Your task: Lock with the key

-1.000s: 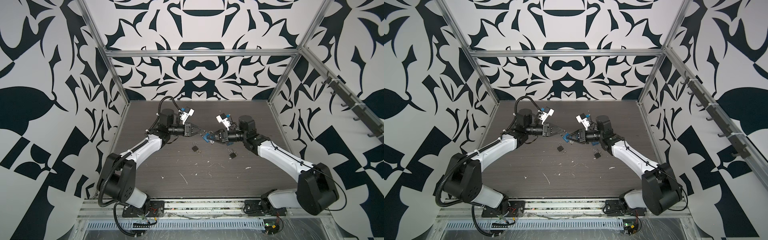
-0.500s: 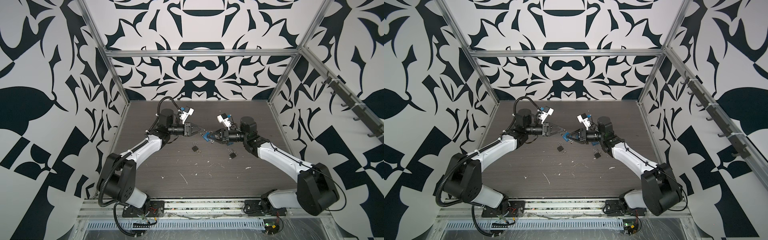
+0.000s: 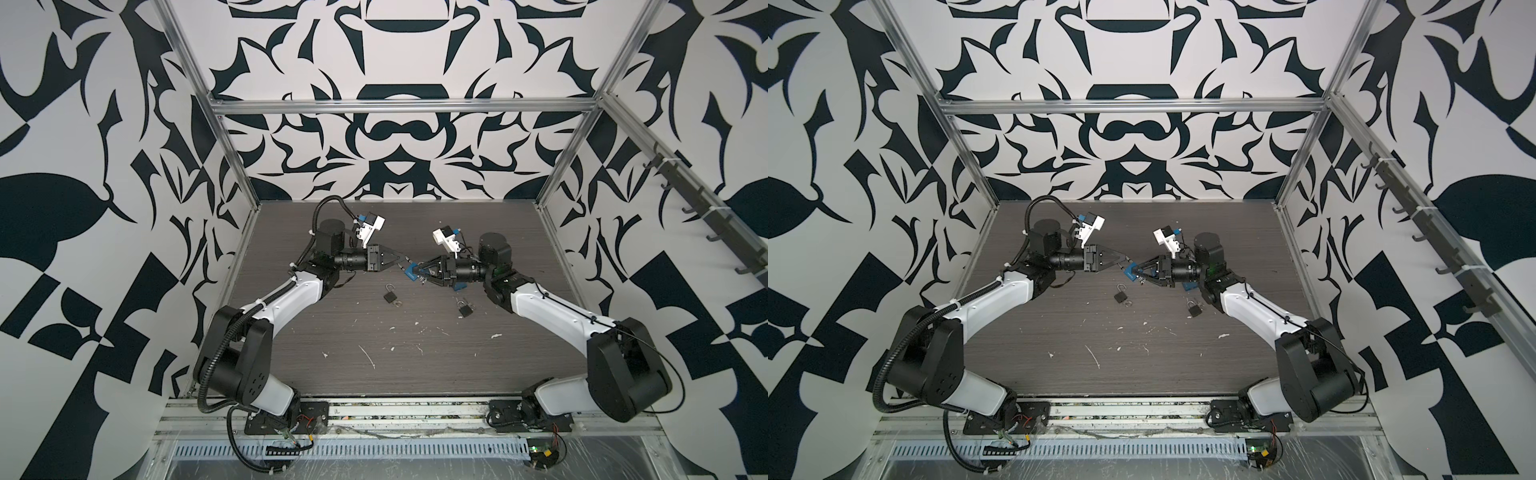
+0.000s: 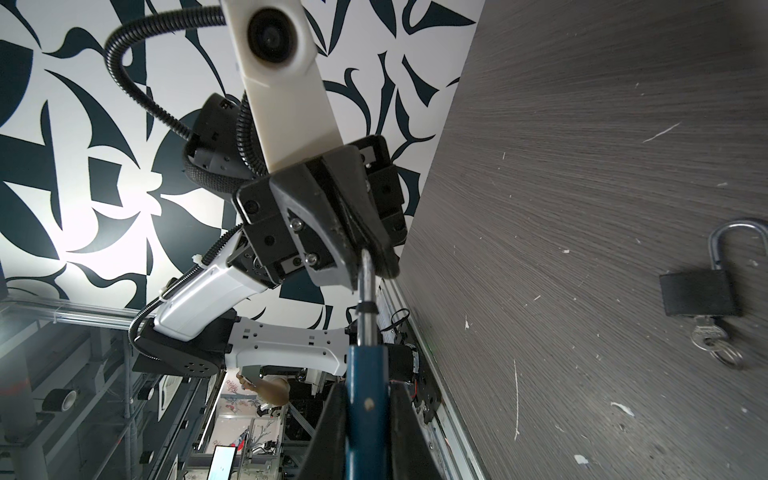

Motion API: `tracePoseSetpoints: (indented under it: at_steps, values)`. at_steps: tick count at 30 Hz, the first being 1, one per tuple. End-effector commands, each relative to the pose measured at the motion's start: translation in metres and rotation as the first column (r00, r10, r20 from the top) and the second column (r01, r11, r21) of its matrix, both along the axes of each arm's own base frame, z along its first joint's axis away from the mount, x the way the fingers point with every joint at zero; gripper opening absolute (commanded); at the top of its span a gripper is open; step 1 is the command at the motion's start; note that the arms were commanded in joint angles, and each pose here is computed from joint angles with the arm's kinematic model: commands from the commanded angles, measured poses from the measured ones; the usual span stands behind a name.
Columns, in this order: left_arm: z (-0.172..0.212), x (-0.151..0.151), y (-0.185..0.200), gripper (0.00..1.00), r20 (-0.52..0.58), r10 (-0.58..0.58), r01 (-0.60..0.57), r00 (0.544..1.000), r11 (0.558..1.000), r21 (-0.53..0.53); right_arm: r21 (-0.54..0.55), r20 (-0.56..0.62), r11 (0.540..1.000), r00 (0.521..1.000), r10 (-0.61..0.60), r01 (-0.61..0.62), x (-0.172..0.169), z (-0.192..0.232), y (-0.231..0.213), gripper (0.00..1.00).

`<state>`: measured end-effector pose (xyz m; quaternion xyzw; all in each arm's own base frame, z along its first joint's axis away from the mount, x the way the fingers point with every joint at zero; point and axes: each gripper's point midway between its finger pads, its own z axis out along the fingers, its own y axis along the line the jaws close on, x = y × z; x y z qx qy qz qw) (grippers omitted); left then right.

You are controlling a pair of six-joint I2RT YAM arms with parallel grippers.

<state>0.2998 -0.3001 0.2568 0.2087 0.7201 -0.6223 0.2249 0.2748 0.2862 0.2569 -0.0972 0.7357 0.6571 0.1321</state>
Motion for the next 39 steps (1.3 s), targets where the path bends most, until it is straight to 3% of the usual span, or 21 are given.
tracePoseSetpoints:
  at_steps: [1, 27, 39]
  values:
    - [-0.025, -0.014, -0.002, 0.0, -0.071, -0.009, 0.012, 0.997, 0.999, 0.045, 0.114, 0.244, 0.993, 0.969, -0.033, 0.005, 0.005, 0.063, 0.001, 0.0]
    - [-0.042, -0.065, -0.04, 0.0, -0.124, -0.083, 0.089, 0.989, 0.995, 0.046, 0.108, 0.247, 0.99, 0.962, -0.117, 0.092, 0.018, 0.064, -0.002, 0.0]
    - [-0.046, -0.073, -0.043, 0.0, -0.126, -0.095, 0.101, 0.987, 0.994, 0.041, 0.126, 0.234, 0.986, 0.963, -0.137, 0.11, 0.024, 0.066, -0.001, 0.0]
